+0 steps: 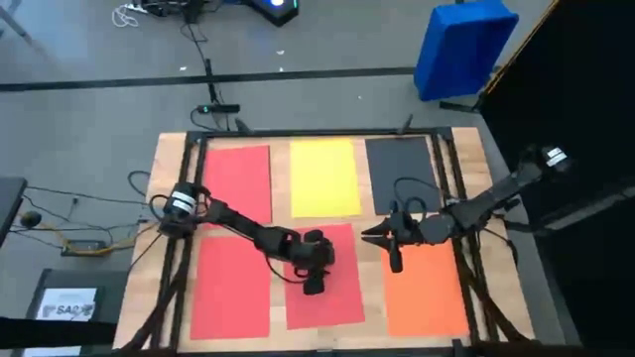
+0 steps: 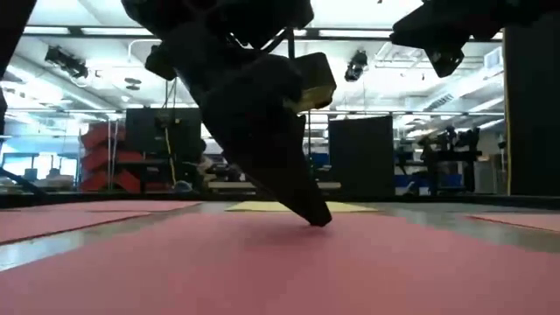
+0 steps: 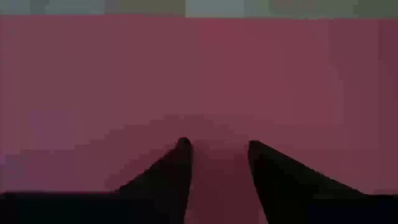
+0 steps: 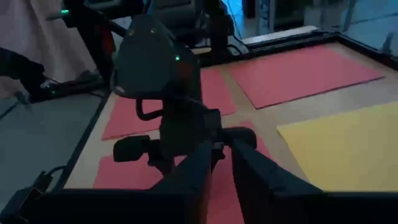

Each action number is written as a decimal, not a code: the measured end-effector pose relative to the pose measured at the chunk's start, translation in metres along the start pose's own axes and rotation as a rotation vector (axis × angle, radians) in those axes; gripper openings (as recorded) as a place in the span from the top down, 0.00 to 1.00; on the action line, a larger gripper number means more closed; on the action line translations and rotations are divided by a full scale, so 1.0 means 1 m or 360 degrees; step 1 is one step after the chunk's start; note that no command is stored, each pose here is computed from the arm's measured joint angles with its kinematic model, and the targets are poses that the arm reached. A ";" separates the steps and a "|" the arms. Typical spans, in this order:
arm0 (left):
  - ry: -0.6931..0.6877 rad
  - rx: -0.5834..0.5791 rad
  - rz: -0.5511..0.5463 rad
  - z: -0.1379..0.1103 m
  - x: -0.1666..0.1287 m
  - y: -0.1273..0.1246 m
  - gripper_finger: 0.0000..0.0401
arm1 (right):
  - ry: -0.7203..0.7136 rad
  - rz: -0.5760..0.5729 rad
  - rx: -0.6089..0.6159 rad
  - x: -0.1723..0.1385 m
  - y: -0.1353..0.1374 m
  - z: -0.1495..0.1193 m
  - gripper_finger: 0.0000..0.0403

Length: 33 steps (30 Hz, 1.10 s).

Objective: Organize paper
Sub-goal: Adjust the red paper

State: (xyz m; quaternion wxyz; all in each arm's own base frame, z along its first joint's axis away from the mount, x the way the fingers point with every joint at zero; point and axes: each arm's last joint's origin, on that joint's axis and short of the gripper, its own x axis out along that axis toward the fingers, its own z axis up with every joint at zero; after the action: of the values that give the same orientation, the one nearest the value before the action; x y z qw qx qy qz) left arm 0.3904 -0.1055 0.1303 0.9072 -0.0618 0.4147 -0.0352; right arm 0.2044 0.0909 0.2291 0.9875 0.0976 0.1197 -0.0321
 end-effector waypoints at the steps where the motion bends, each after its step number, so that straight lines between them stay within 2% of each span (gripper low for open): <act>1: -0.0005 0.0003 0.0004 0.001 0.000 0.002 0.65 | 0.0000 0.0000 -0.0001 0.000 0.000 0.000 0.90; 10: -0.0107 0.0018 0.0014 0.009 0.001 0.011 0.65 | -0.0005 0.0002 -0.0001 0.000 0.000 0.000 0.90; 23: -0.0235 0.0023 -0.0056 0.022 -0.006 0.008 0.65 | 0.0002 0.0000 -0.0018 0.000 0.000 0.000 0.90; 25: -0.0254 0.0061 -0.0077 0.030 -0.020 0.006 0.65 | 0.0030 -0.0010 -0.0024 0.000 -0.001 -0.002 0.90; 27: -0.0250 0.0083 -0.0025 0.037 -0.042 0.006 0.65 | 0.0053 -0.0016 -0.0011 0.000 -0.001 -0.003 0.90; 33: -0.0431 0.0168 0.0342 0.053 -0.133 0.005 0.69 | 0.0107 0.0019 0.0006 0.006 -0.004 -0.005 0.90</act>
State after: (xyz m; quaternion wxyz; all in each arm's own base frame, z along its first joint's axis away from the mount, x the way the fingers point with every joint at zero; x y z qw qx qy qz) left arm 0.3438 -0.0810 0.2638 0.9553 0.0263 0.2905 0.0489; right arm 0.2087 0.0880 0.2219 0.9829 0.1011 0.1521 -0.0232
